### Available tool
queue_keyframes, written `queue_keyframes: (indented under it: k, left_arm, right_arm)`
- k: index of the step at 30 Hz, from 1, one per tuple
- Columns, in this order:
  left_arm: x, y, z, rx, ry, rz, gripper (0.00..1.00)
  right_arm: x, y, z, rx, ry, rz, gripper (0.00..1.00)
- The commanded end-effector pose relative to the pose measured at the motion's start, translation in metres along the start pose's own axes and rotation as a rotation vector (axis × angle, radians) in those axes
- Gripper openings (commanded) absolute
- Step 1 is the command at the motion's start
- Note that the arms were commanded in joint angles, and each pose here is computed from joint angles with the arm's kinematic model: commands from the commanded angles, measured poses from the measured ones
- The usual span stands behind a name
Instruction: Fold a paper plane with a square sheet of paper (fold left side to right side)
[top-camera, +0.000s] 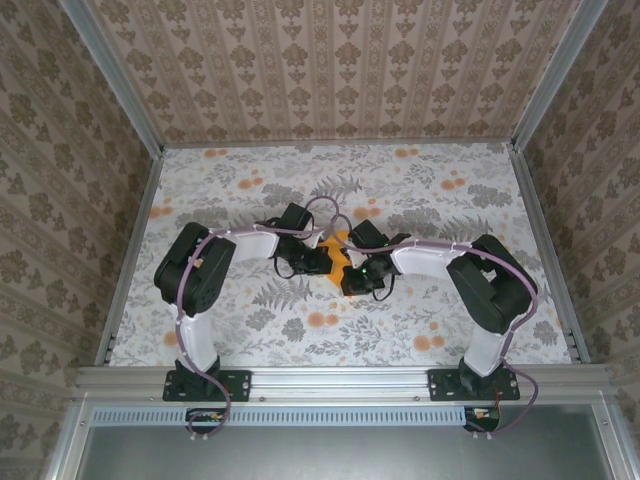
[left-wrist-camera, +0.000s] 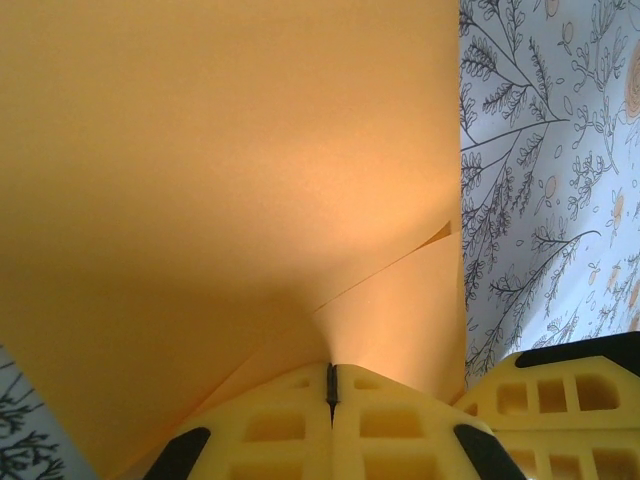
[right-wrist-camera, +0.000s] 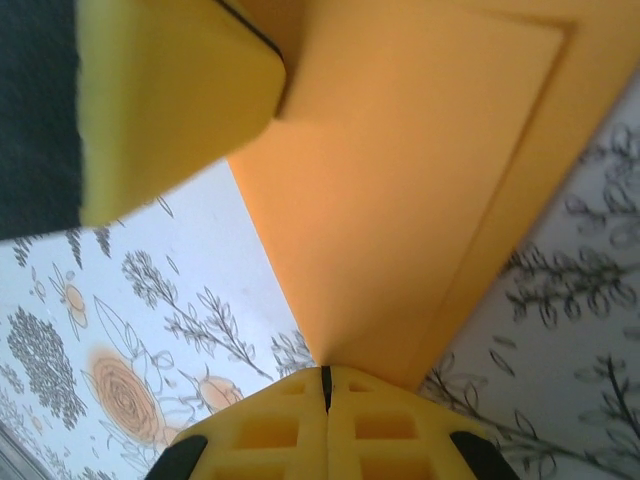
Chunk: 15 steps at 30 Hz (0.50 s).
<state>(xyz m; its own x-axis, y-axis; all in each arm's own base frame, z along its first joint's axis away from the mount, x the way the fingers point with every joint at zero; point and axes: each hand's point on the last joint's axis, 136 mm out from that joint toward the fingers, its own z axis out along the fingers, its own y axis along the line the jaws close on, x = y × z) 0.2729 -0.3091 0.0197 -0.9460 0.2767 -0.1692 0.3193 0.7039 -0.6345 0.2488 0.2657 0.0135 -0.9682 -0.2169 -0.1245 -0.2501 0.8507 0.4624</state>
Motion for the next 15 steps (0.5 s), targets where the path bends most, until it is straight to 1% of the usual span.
queue_keyframes:
  k: [1, 7, 11, 15]
  left_arm:
    - [0.009, 0.037, 0.009, -0.131, 0.028, -0.026, 0.00]
    - [0.007, 0.036, 0.007, -0.130, 0.022, -0.018, 0.00]
    - [0.002, 0.027, 0.004, -0.103, 0.007, -0.006, 0.01]
    - [-0.012, 0.004, -0.007, -0.037, -0.031, 0.025, 0.06]
  right_arm:
    - [0.055, -0.031, -0.002, 0.122, 0.162, 0.085, 0.00]
    - [0.063, -0.034, -0.005, 0.129, 0.164, 0.094, 0.00]
    - [0.063, -0.033, -0.008, 0.123, 0.155, 0.091, 0.00]
    - [0.046, -0.022, -0.022, 0.082, 0.070, 0.063, 0.00]
